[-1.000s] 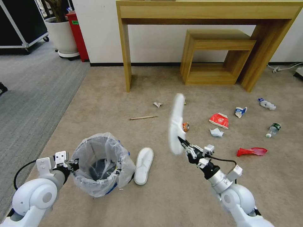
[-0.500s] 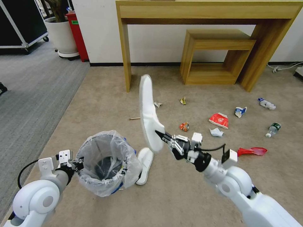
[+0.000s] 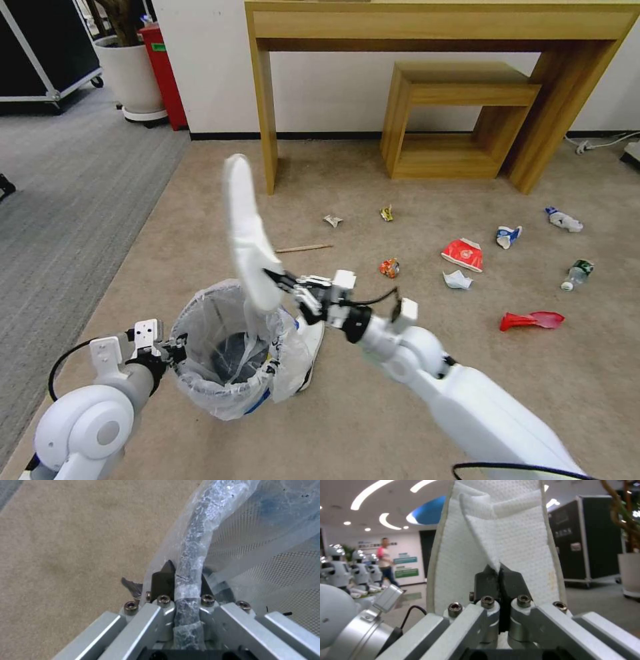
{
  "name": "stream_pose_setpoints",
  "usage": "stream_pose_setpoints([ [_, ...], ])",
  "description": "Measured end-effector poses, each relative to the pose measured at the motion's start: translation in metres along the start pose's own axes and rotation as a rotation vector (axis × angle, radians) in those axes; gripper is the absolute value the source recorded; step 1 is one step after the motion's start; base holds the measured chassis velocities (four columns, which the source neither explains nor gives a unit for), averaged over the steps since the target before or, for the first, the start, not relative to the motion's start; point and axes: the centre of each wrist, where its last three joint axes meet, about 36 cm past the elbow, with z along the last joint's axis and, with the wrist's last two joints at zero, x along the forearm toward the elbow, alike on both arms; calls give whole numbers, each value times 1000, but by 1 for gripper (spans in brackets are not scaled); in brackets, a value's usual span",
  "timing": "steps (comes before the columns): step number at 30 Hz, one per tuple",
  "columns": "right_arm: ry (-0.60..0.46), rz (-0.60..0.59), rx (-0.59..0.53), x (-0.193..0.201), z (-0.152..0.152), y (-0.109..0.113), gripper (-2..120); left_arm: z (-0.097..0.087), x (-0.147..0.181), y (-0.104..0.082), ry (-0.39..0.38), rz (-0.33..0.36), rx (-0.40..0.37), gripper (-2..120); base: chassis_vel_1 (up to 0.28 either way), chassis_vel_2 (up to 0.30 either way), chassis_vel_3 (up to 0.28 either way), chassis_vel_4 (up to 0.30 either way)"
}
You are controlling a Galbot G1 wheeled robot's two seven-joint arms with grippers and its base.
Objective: Pick up the trash bin and place the garbage on the floor into it.
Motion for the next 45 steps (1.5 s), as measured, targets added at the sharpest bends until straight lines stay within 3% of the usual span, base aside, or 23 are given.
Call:
stream_pose_setpoints([
  [11, 47, -36, 4, -33, 36, -1, 0, 0, 7, -3, -12, 1, 2, 0, 0, 0, 0, 0],
  [26, 167, -29, 23, -25, 73, 8, 0, 0, 14, -4, -21, 4, 1, 0, 0, 0, 0, 0],
  [37, 196, -29, 27, -20, 79, 14, 0, 1, 15, -4, -23, 1, 6, 0, 0, 0, 0, 0],
  [43, 267, -19, 58, 9, 72, 7, 25, 2, 17, -5, -27, -2, 9, 0, 0, 0, 0, 0],
  [45, 269, -17, 61, 10, 71, 7, 28, 2, 17, -5, -27, -2, 9, 0, 0, 0, 0, 0],
])
